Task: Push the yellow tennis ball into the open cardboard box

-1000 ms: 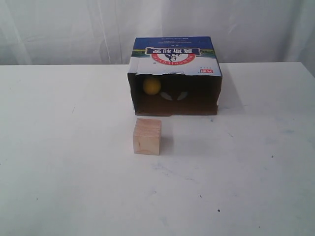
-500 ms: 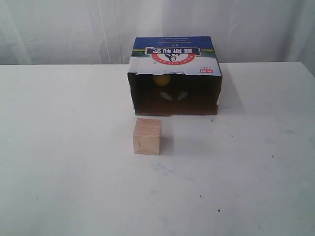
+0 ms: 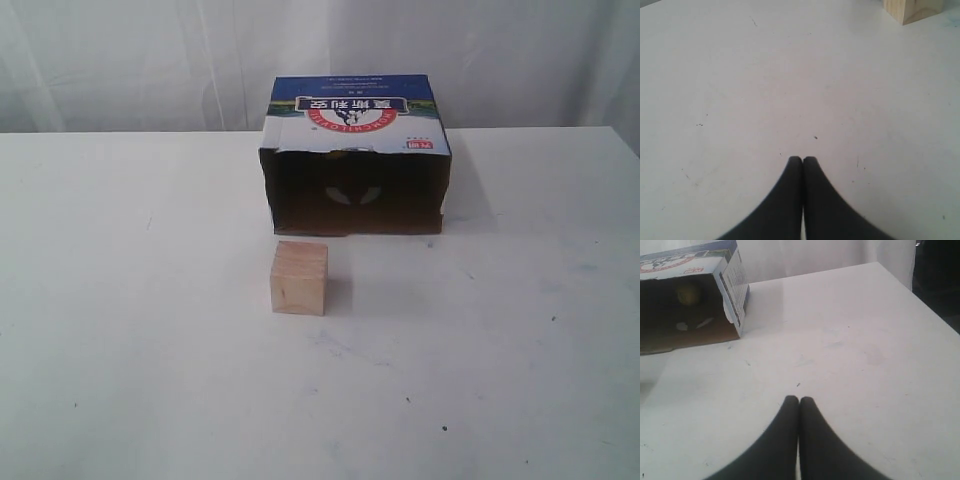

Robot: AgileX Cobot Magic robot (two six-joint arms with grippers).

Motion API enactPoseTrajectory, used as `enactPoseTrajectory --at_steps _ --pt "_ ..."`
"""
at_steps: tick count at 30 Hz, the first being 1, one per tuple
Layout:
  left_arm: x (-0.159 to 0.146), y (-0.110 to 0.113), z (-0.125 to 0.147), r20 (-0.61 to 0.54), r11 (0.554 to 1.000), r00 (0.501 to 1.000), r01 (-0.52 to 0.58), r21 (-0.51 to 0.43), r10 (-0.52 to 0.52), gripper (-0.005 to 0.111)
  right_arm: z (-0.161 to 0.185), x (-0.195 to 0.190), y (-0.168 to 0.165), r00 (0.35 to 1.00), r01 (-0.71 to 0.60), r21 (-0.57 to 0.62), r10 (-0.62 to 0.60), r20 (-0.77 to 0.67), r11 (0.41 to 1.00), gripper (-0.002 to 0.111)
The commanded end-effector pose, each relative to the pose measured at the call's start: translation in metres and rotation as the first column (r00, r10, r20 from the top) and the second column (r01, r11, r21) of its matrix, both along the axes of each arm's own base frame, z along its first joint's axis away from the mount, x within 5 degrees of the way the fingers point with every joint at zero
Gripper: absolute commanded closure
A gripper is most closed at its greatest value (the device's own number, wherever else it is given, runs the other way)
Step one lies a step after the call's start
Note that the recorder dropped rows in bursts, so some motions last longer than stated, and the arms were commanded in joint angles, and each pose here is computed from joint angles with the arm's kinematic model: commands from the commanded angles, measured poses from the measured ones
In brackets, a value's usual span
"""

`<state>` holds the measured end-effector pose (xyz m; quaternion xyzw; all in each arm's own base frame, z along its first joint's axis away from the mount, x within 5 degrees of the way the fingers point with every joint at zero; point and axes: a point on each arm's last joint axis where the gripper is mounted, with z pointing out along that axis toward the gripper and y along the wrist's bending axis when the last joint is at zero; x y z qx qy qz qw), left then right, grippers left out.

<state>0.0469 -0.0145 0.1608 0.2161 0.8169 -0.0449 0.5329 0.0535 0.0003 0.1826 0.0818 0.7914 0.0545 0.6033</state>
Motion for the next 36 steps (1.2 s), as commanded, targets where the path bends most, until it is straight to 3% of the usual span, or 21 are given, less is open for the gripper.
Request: enactPoseTrajectory --at_steps 1,9,20,36 --pt "0.000 0.000 -0.001 0.002 1.000 1.000 0.005 -0.002 -0.005 0.107 0.000 0.000 0.000 1.000 0.008 -0.004 -0.008 0.014 1.000 0.108" --pt "0.000 0.000 -0.001 0.002 1.000 1.000 -0.005 -0.002 0.005 0.107 0.000 0.000 0.000 1.000 0.008 -0.004 -0.008 0.014 1.000 0.108" --pt "0.002 0.010 -0.001 0.002 0.980 0.980 -0.199 -0.002 0.199 0.107 0.000 0.000 0.000 1.000 0.008 -0.004 -0.008 0.014 1.000 0.108" --pt "0.002 0.009 -0.001 0.002 0.983 0.983 -0.182 -0.002 0.182 0.107 0.000 0.000 0.000 1.000 0.008 -0.004 -0.008 0.014 1.000 0.108"
